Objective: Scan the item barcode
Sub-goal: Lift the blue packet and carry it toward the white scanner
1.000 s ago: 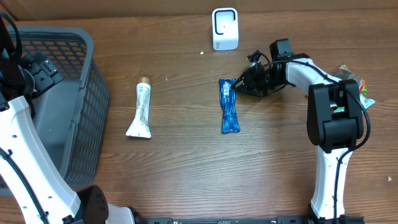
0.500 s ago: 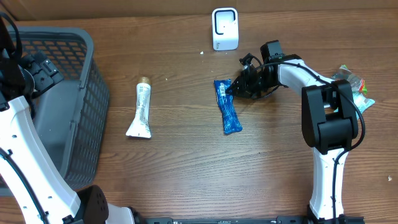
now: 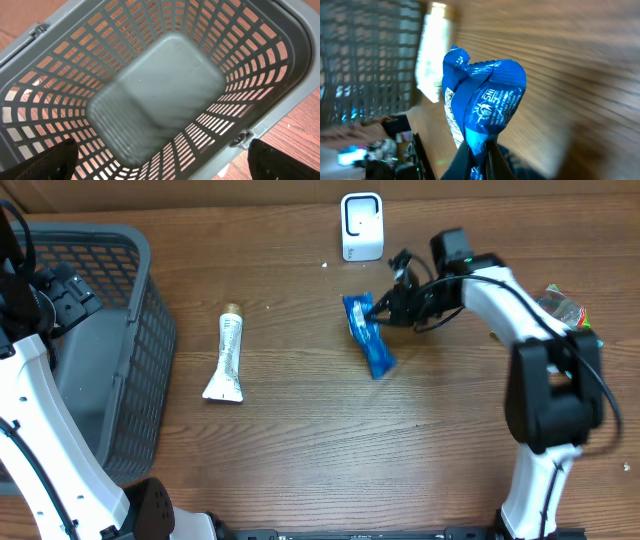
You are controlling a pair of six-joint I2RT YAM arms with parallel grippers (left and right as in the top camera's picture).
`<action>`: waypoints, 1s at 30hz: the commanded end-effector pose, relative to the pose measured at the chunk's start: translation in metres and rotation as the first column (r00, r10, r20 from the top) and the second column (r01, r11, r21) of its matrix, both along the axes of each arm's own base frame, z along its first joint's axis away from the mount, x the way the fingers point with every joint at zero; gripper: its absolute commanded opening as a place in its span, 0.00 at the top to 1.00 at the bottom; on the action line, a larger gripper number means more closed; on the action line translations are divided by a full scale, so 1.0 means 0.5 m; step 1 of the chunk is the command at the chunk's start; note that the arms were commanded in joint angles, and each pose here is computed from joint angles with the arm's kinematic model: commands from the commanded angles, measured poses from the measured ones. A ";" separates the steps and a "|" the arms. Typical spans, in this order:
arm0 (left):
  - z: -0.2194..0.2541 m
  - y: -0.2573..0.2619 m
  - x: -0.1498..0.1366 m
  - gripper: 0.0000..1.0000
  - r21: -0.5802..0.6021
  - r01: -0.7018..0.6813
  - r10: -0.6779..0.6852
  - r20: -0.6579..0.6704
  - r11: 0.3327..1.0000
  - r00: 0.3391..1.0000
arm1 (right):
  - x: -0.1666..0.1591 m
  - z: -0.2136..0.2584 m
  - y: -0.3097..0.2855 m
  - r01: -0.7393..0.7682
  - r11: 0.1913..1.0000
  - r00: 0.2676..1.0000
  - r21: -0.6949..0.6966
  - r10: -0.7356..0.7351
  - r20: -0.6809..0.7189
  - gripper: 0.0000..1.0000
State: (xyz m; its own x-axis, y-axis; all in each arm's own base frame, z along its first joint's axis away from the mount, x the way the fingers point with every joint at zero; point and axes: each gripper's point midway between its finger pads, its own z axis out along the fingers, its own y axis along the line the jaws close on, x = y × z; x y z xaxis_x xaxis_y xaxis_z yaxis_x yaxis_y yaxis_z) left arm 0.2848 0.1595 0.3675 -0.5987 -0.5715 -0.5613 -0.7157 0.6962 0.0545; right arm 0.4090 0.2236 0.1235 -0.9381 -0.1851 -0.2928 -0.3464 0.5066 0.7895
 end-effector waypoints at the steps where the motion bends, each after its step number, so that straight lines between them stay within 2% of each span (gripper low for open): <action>1: -0.001 0.006 -0.002 0.00 0.011 -0.006 0.006 -0.010 1.000 1.000 | -0.017 0.135 0.001 -0.063 0.997 0.975 0.046 0.052 0.214 0.96; 6: -0.001 0.006 -0.002 0.01 0.011 -0.006 0.006 -0.010 1.000 1.000 | -0.030 0.204 -0.015 -0.031 0.999 0.953 0.004 0.029 0.301 0.96; 15: -0.001 0.006 -0.002 0.00 0.011 -0.006 0.006 -0.010 1.000 1.000 | -0.042 0.271 -0.046 0.063 0.995 0.919 -0.076 -0.028 0.393 0.96; 28: -0.001 0.006 -0.002 0.00 0.011 -0.006 0.006 -0.010 1.000 1.000 | -0.058 0.293 -0.048 0.080 0.991 0.905 -0.105 -0.028 0.424 0.96; 30: -0.001 0.006 -0.002 0.00 0.011 -0.006 0.006 -0.010 1.000 1.000 | -0.047 0.286 -0.052 0.127 0.983 0.907 -0.134 -0.060 0.417 0.96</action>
State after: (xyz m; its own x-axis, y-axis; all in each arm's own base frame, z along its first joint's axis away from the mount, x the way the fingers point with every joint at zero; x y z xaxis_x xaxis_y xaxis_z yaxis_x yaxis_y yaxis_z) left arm 0.2848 0.1595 0.3675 -0.5987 -0.5715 -0.5613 -0.7157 0.6962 0.0545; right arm 0.3850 0.1965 0.2538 -0.7713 -0.1935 -0.6064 -0.5715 0.6300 0.5259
